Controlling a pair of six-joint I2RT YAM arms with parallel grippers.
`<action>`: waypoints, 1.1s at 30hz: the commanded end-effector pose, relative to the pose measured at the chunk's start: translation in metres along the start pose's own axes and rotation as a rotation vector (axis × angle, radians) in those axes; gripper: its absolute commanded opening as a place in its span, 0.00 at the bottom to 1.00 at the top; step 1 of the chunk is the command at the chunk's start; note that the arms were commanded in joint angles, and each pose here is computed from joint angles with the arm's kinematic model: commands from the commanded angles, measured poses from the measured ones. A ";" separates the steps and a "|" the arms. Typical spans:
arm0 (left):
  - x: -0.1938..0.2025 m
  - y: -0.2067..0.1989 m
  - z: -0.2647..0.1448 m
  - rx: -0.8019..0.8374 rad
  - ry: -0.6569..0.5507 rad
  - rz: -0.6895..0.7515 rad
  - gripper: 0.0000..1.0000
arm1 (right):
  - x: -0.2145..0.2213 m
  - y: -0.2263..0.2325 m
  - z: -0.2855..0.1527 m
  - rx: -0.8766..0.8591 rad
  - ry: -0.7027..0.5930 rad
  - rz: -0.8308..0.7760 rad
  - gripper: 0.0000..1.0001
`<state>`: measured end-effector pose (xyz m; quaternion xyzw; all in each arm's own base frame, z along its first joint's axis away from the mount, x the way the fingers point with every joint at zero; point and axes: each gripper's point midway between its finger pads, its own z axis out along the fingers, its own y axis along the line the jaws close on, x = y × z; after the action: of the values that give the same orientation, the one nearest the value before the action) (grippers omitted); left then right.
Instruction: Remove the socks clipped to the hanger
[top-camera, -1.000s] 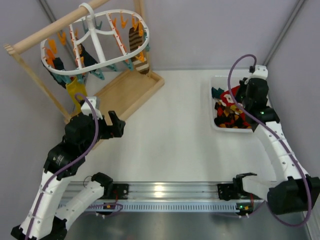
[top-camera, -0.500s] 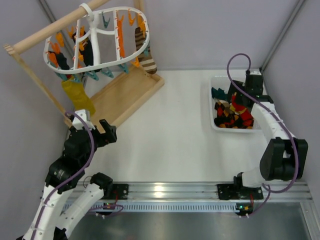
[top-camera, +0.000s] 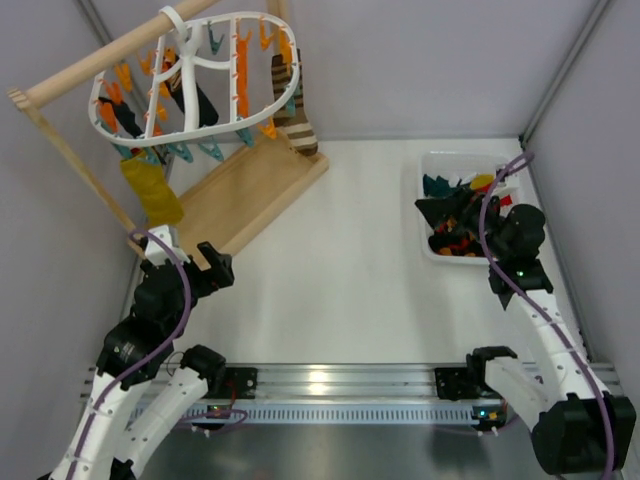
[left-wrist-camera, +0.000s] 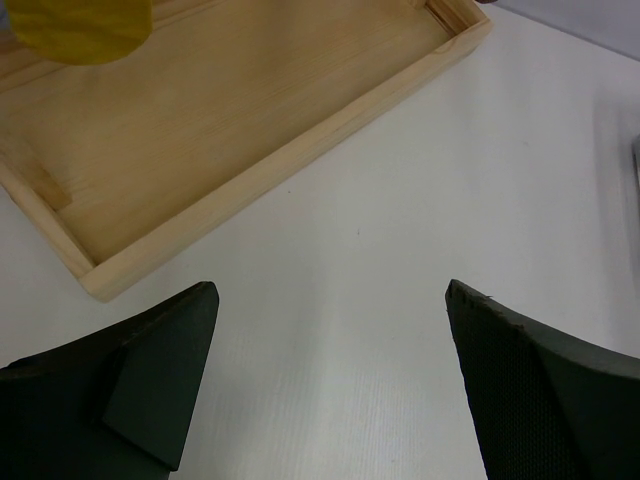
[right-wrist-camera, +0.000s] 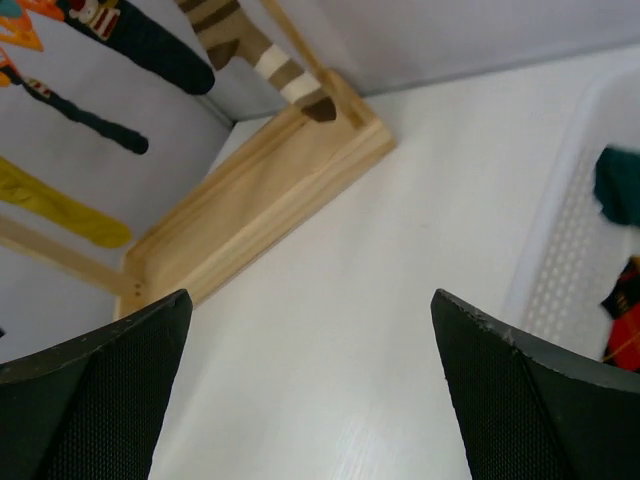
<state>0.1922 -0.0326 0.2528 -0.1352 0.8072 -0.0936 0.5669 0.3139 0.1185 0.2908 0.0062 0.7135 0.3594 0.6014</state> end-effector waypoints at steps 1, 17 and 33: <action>-0.011 -0.001 0.001 0.000 -0.057 -0.041 0.99 | -0.001 0.039 -0.002 -0.209 -0.025 0.126 1.00; -0.012 0.000 0.009 -0.047 -0.035 -0.025 0.99 | 0.019 0.041 -0.035 -0.185 0.006 0.177 1.00; 0.020 0.006 0.074 -0.253 0.046 -0.034 0.99 | 0.032 0.006 -0.061 0.030 -0.013 -0.057 1.00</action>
<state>0.2406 -0.0366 0.2042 -0.1988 0.8443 -0.0130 0.4975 0.2420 0.1168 0.2706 -0.0022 0.7097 0.3719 0.5983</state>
